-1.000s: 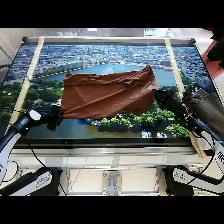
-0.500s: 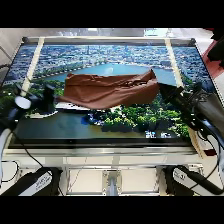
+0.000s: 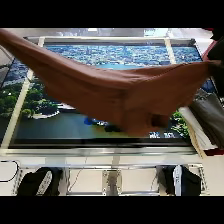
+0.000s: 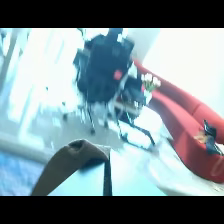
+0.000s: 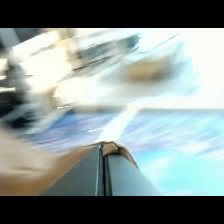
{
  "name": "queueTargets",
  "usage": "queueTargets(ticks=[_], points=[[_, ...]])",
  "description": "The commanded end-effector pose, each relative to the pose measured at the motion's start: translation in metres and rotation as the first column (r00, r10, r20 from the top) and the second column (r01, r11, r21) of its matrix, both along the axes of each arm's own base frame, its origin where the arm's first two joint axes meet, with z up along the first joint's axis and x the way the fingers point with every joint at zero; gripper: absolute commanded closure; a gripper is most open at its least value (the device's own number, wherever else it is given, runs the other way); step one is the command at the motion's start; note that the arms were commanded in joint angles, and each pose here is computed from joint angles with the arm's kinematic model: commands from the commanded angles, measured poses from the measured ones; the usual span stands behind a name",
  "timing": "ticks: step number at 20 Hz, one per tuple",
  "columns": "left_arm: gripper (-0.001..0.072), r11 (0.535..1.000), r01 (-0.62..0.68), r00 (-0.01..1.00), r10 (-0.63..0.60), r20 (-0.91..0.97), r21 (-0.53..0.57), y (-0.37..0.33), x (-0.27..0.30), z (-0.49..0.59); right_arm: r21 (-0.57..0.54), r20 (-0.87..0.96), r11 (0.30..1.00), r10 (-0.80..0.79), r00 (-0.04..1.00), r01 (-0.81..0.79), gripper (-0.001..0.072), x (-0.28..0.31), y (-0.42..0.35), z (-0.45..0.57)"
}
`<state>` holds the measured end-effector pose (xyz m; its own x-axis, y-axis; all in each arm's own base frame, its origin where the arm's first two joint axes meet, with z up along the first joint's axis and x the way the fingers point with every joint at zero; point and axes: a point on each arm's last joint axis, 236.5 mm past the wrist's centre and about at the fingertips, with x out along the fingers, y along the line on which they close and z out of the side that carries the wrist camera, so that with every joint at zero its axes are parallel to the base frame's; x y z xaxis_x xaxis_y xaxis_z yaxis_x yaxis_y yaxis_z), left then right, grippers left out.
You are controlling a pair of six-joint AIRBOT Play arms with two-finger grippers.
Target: Fold the shirts.
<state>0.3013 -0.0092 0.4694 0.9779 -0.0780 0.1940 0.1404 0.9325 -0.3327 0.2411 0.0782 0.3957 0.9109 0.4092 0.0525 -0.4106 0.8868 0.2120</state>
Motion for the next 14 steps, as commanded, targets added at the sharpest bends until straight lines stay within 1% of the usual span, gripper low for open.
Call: queueTargets(ticks=[1, 3, 5, 6, 7, 8, 9, 11, 12, 14], points=[[0.0695, 0.977, -0.082, 0.994, 0.065, 0.093, 0.198, 0.000, -0.052, 0.048, -0.190, 0.147, 0.927, -0.299, 0.943, 0.323, 0.0687, -0.035, -0.026, 0.059], [0.0696, 0.967, -0.066, 0.997, 0.072, -0.013, 0.247, 0.000, -0.042, 0.026, -0.187, 0.142, 0.929, -0.296, 0.945, 0.319, 0.0687, -0.023, -0.036, 0.071], [0.0695, 0.965, 0.013, 0.965, 0.057, -0.255, 0.264, 0.000, -0.009, -0.035, -0.132, 0.060, 0.957, -0.251, 0.966, 0.257, 0.0686, 0.007, -0.052, 0.062], [0.0695, 0.966, 0.079, 0.914, 0.029, -0.405, 0.246, -0.003, 0.011, -0.076, -0.099, -0.013, 0.975, -0.200, 0.980, 0.198, 0.0686, 0.025, -0.057, 0.047], [0.0696, 0.968, 0.145, 0.848, -0.016, -0.530, 0.204, -0.009, 0.029, -0.113, -0.061, -0.101, 0.991, -0.127, 0.987, 0.121, 0.0686, 0.044, -0.060, 0.027], [0.0695, 0.968, 0.184, 0.792, -0.044, -0.609, 0.170, -0.012, 0.046, -0.141, -0.023, -0.181, 0.999, -0.051, 0.982, 0.048, 0.0686, 0.061, -0.061, 0.006], [0.0695, 0.970, 0.199, 0.752, -0.058, -0.657, 0.142, -0.011, 0.066, -0.164, 0.000, -0.247, 1.000, 0.018, 0.969, -0.018, 0.0686, 0.082, -0.060, -0.019], [0.0696, 0.977, 0.180, 0.723, -0.051, -0.690, 0.117, -0.002, 0.108, -0.194, 0.016, -0.371, 0.994, 0.103, 0.923, -0.104, 0.0686, 0.128, -0.051, -0.080], [0.0695, 0.982, 0.158, 0.714, -0.039, -0.699, 0.107, 0.004, 0.128, -0.208, 0.001, -0.443, 0.993, 0.107, 0.890, -0.119, 0.0686, 0.151, -0.045, -0.117], [0.0695, 0.992, 0.109, 0.671, -0.028, -0.741, 0.061, 0.015, 0.165, -0.249, -0.095, -0.562, 0.986, 0.060, 0.825, -0.136, 0.0685, 0.196, -0.027, -0.200]])
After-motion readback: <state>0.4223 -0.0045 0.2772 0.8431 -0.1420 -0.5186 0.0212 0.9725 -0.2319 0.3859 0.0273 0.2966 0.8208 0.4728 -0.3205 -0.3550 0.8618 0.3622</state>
